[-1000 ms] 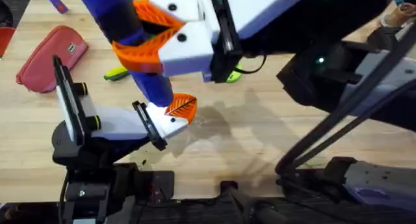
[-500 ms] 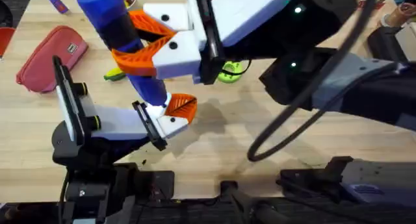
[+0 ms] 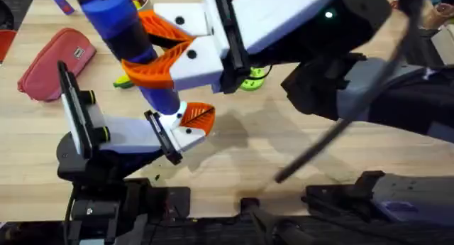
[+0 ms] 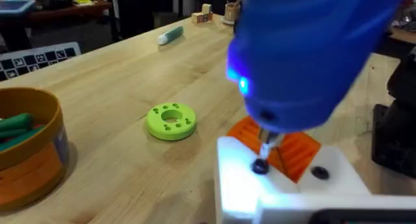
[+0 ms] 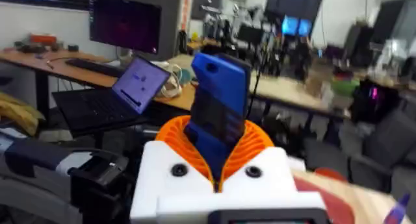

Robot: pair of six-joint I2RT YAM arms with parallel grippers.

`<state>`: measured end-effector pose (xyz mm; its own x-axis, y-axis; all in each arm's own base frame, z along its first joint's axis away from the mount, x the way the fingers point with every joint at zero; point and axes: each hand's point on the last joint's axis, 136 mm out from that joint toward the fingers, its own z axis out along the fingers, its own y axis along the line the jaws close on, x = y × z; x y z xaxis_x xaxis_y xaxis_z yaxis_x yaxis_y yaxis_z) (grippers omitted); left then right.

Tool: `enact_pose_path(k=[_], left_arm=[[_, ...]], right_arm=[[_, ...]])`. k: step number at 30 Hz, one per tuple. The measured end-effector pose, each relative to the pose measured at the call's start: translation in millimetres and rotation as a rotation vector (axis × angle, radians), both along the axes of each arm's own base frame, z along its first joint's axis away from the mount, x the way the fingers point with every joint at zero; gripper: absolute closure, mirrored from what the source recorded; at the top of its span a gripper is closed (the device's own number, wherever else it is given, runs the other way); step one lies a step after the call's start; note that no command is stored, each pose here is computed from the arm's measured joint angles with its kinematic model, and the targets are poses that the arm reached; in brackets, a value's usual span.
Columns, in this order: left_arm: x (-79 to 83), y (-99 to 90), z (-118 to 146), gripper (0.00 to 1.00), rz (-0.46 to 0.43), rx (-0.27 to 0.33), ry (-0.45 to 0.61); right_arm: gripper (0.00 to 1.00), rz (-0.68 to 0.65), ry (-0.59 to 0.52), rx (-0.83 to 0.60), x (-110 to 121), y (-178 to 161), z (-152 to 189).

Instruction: Pick up the gripper from the table and insert it into the empty holder that is missing its gripper. Then pick up a screw, insert it into the mounting hole, and use the screwdriver to tighten it. Finally, clean up the table by picking up the vegetable and placing it into the bucket.

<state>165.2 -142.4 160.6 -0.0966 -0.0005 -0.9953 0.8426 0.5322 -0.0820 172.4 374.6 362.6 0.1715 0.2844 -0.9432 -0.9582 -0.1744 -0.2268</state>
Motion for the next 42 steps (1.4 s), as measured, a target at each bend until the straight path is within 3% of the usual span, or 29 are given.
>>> enact_pose_path(k=[9,42], left_arm=[[0.0,0.0,0.0,0.983,0.0,0.0,0.0],[0.0,0.0,0.0,0.983,0.0,0.0,0.0]], right_arm=[[0.977,0.052,-0.059,0.01,-8.6,-7.4,2.4],[0.977,0.061,-0.025,-0.027,-5.8,-7.1,-5.0]])
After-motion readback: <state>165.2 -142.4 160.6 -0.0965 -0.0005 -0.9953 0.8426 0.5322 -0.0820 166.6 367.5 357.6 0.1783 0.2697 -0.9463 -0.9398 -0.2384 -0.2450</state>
